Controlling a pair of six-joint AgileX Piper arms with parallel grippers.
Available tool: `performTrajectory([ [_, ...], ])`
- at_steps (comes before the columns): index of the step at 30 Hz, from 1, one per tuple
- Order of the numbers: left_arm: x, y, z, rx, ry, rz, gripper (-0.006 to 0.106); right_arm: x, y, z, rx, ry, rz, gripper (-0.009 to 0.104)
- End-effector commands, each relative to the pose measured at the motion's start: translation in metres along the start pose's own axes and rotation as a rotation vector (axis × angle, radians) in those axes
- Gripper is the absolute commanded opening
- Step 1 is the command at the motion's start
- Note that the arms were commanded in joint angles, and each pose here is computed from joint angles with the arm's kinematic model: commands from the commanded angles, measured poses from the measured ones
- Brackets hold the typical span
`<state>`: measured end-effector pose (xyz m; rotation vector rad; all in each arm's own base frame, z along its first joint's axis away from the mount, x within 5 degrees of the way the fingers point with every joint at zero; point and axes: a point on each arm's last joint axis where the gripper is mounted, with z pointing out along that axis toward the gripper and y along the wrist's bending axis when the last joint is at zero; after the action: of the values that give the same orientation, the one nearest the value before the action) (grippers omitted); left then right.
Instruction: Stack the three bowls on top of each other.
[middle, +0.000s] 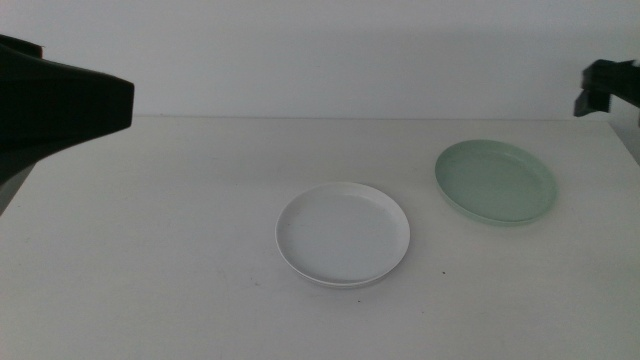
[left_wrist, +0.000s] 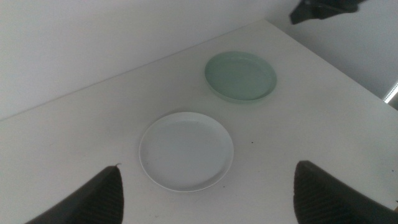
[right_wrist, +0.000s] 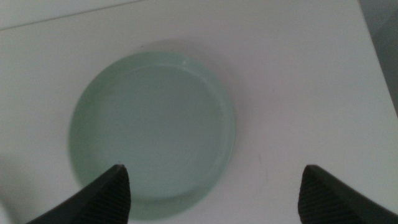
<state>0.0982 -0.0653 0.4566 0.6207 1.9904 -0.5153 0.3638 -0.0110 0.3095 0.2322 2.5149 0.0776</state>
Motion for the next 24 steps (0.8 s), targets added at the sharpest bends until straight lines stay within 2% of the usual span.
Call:
performTrajectory([
  [1,0.0,0.0,-0.001,-0.001,-0.013,-0.009,0.094,-0.012,-0.004,0.019,0.012,0.038,-0.017,0.093],
  [5,0.0,0.0,-0.001,-0.001,-0.013,-0.009,0.094,-0.024,-0.012,0.064,0.032,0.125,-0.001,0.093],
  [14,0.0,0.0,-0.001,-0.001,-0.013,-0.009,0.094,-0.029,-0.021,0.136,-0.048,0.271,0.054,0.092],
  [24,0.0,0.0,-0.001,-0.001,-0.013,-0.009,0.094,-0.009,-0.026,0.181,-0.039,0.368,0.068,0.077],
])
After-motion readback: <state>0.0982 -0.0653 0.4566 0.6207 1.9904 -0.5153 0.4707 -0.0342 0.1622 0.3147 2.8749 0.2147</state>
